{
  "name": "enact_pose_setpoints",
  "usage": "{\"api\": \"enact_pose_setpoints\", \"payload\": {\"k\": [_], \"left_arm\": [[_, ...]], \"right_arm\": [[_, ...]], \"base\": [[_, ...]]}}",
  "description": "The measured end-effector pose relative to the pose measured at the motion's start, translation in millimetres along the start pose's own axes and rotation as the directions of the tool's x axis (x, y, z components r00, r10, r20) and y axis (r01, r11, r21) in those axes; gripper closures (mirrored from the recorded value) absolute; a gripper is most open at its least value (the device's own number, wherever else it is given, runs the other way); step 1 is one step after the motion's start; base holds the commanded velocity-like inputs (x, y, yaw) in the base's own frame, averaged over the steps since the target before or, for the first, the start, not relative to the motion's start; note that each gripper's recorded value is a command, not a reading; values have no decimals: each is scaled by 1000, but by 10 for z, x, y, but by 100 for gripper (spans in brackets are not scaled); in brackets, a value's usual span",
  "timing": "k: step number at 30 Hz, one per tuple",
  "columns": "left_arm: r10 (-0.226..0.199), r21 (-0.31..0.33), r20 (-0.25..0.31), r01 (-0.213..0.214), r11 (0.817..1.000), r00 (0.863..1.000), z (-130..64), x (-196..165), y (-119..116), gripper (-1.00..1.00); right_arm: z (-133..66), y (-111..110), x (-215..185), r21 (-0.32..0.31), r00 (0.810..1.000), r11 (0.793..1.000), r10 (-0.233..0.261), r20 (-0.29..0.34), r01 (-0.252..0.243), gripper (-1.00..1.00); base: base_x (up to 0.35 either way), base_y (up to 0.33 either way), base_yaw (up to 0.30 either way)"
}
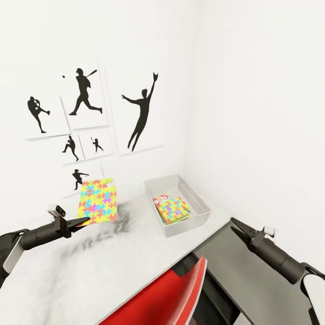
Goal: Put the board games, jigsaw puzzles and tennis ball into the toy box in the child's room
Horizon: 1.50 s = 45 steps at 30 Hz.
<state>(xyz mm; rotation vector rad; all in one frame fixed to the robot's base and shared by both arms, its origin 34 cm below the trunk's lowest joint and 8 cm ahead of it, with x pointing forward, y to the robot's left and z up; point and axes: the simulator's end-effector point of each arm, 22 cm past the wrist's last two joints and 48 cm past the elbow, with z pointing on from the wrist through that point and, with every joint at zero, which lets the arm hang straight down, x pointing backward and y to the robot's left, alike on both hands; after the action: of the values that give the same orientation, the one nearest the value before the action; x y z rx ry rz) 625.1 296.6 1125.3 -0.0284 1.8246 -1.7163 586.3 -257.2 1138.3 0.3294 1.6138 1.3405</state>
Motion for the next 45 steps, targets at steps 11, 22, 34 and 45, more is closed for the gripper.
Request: {"api": "enact_pose_setpoints", "payload": {"k": [11,22,34,45], "left_arm": [[0,0,0,0,1000,1000,1,-2,1,100],[-1,0,0,1,1000,1000,1,2,7,100],[-1,0,0,1,1000,1000,-1,3,5,100],[17,1,2,-17,1000,1000,3,-1,5,100]], "right_arm": [[-6,-6,-12,2,1000,1000,0,3,0,-100],[-7,-9,-15,2,1000,1000,0,4,0,-100],[-6,-5,-10,1,1000,1000,0,3,0,-100],[-11,-11,-22,3,1000,1000,0,6,0,-100]], "base": [[193,0,8],[101,0,0],[59,0,0],[15,0,0]]}}
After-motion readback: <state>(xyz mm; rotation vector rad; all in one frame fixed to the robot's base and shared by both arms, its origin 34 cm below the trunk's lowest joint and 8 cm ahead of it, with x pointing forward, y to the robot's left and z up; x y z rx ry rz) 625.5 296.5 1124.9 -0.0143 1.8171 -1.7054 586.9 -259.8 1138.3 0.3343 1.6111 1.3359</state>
